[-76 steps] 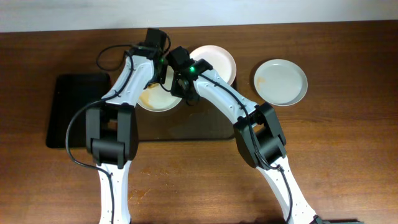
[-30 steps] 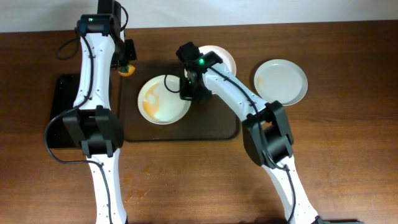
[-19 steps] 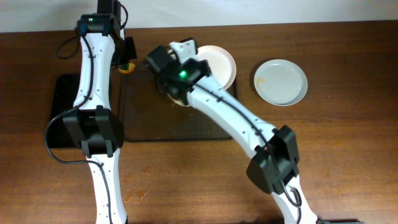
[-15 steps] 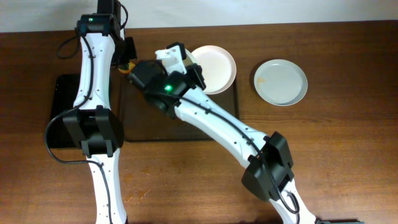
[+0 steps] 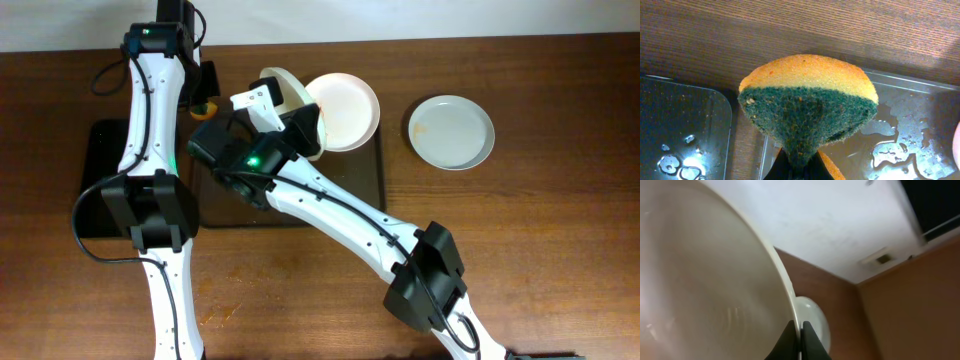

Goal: Clean dirty plates on tray and stack at the side
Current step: 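Lift the plate with the right gripper and carry it right, then set the plate onto the cleaned plate stack and release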

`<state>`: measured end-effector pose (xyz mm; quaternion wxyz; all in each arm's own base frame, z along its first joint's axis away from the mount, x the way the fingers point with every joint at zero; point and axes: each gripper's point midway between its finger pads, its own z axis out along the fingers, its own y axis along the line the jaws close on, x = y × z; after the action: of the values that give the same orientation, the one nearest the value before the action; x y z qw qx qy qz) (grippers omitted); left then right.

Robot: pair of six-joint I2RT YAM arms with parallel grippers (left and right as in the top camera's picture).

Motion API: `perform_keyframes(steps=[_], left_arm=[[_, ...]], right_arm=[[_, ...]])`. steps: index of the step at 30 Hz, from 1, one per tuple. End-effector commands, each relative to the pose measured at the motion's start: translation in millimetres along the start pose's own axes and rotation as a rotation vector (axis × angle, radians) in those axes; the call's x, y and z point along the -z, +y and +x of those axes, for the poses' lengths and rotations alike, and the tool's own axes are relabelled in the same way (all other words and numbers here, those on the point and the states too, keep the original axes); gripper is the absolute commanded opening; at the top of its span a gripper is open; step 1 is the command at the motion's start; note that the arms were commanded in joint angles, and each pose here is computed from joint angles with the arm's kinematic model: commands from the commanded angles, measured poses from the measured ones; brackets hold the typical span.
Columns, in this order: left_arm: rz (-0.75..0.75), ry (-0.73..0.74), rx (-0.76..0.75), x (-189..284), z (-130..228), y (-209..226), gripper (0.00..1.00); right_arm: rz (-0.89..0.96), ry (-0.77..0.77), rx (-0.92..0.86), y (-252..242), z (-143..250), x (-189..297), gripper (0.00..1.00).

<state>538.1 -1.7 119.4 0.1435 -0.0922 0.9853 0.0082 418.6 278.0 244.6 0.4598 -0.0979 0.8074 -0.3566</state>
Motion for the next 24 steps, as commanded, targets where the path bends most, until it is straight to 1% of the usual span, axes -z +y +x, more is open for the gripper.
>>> perform_keyframes(steps=[1, 5, 7, 9, 10, 11, 13, 15, 17, 21, 22, 24], left_arm=[[0.009, -0.002, -0.02, 1.3, -0.4, -1.4, 0.0], [0.008, -0.002, -0.02, 1.3, -0.5, -1.4, 0.01], [0.008, -0.003, -0.02, 1.3, -0.6, -1.4, 0.01], [0.009, -0.003, -0.02, 1.3, -0.6, -1.5, 0.01], [0.009, -0.002, -0.02, 1.3, -0.5, -1.4, 0.01], [0.008, -0.002, -0.02, 1.3, -0.5, -1.4, 0.0], [0.008, -0.003, -0.02, 1.3, -0.6, -1.4, 0.0], [0.009, -0.004, -0.02, 1.4, -1.1, -1.6, 0.01], [0.009, -0.006, -0.02, 1.4, -1.4, -1.6, 0.01], [0.01, -0.006, -0.02, 1.4, -1.4, -1.7, 0.01], [0.01, -0.006, -0.019, 1.4, -1.5, -1.8, 0.01], [0.016, -0.005, -0.02, 1.4, -1.3, -2.9, 0.01]], right_arm=[[-0.241, 0.2, -0.105, 20.8, 23.0, -31.6, 0.04], [-0.539, 0.525, -0.233, 28.3, 65.5, -79.4, 0.04], [-0.623, 0.662, -0.337, 10.5, 84.2, -110.1, 0.04], [-0.658, 0.766, -0.462, -23.1, 104.6, -149.9, 0.04], [-0.677, 0.789, -0.497, -32.8, 110.1, -160.2, 0.04], [-0.681, 0.82, -0.547, -49.1, 119.8, -175.5, 0.04], [-0.613, 0.878, -0.663, -95.4, 149.0, -212.5, 0.04], [-0.555, 0.916, -0.738, -127.8, 174.3, -236.6, 0.04], [-0.497, 0.975, -0.794, -154.7, 209.2, -254.6, 0.04], [-0.456, 1.058, -0.818, -161.3, 251.6, -263.1, 0.04], [-0.455, 1.089, -0.812, -152.3, 266.2, -263.3, 0.04], [-0.462, 1.108, -0.802, -137.3, 279.8, -264.0, 0.04]])
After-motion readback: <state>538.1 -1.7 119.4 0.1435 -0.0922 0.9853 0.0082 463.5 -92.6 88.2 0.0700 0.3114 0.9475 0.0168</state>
